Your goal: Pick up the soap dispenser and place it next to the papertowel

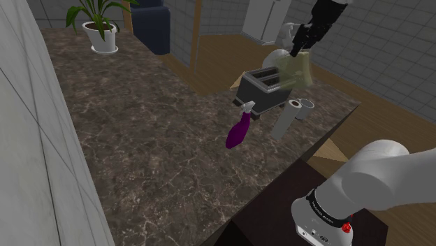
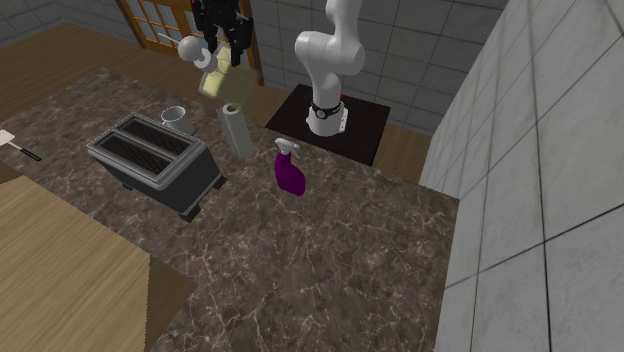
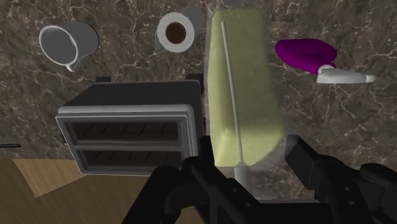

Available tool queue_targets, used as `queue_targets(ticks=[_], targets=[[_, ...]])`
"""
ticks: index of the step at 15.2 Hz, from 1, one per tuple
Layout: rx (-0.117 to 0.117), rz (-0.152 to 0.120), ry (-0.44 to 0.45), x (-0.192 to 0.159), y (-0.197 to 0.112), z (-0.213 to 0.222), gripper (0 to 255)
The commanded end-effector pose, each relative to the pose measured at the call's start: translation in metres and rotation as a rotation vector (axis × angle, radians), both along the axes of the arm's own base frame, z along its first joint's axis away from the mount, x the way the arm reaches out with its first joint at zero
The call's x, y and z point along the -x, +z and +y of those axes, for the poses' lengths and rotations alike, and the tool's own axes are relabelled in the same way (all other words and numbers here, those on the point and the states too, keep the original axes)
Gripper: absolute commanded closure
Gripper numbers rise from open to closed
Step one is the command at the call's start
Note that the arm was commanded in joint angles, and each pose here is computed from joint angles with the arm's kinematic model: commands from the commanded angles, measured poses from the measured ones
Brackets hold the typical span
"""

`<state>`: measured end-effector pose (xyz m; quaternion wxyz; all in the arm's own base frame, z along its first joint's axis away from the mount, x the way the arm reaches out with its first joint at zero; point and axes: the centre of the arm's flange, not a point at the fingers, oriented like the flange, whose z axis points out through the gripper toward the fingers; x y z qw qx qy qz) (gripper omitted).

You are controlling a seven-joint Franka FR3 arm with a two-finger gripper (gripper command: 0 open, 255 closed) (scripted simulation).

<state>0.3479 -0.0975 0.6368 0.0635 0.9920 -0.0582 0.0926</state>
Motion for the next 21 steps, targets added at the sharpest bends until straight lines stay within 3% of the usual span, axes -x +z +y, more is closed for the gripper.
queue_targets(ticks=[1,21], targets=[[0.000,0.000,0.001,0.016,0.002,-0.021,255],[0.000,0.000,0.001,0.166,0.003,-0.251,255]])
